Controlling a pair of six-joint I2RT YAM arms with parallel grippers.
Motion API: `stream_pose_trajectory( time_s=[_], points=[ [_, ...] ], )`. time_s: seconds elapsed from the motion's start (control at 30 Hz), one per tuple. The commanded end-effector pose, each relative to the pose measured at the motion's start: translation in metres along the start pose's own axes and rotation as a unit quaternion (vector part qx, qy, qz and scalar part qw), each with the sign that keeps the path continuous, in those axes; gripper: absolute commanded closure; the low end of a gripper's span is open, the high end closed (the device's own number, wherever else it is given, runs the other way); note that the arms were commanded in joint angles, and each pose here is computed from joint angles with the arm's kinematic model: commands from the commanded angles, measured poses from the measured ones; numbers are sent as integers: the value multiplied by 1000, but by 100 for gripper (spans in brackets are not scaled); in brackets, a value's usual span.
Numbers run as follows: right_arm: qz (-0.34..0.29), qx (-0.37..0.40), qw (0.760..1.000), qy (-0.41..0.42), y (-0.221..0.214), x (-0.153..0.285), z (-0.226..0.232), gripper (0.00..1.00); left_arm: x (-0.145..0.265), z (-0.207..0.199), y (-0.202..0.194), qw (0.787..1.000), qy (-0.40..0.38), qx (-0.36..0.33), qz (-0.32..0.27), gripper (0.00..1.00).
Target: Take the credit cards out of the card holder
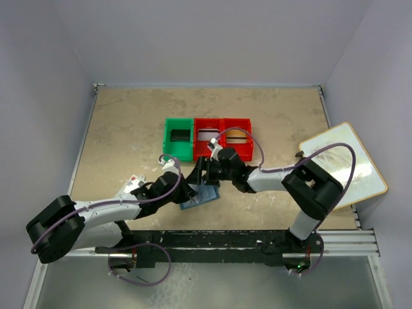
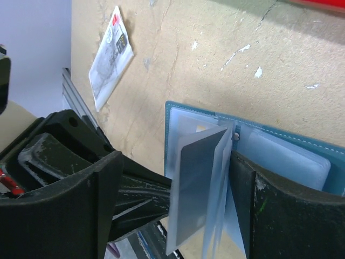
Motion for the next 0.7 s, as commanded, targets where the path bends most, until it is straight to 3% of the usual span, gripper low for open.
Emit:
stream_pose_trajectory(
  time_s=[0.0, 0.33, 0.4, 0.53, 0.67],
  points=[
    [7, 14, 1000, -5, -2, 12, 11, 19, -5, -26, 13, 998, -52, 21, -34, 99],
    [-63, 18, 980, -189, 18, 52, -15, 19, -15, -30, 6, 999, -48, 5, -15, 97],
    [-77, 29, 979, -185, 23, 60, -10, 26, -15, -30, 6, 999, -40, 0, -19, 97],
    [-76, 47, 986, -144, 23, 64, 3, 50, -6, -27, 13, 998, -26, 1, -56, 93],
    [-61, 79, 989, -112, 23, 54, 8, 61, -1, -11, 16, 998, 18, -7, -66, 90]
  ],
)
Point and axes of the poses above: each gripper's point midway between its finger pads, its own x axis back along the fingers, its own z axis along the line the jaws close on, y = z × x, the point moved 5 cm from there along x, back along the fingers, and after that the axes turned 7 degrees about x, right-handed, at the moved point
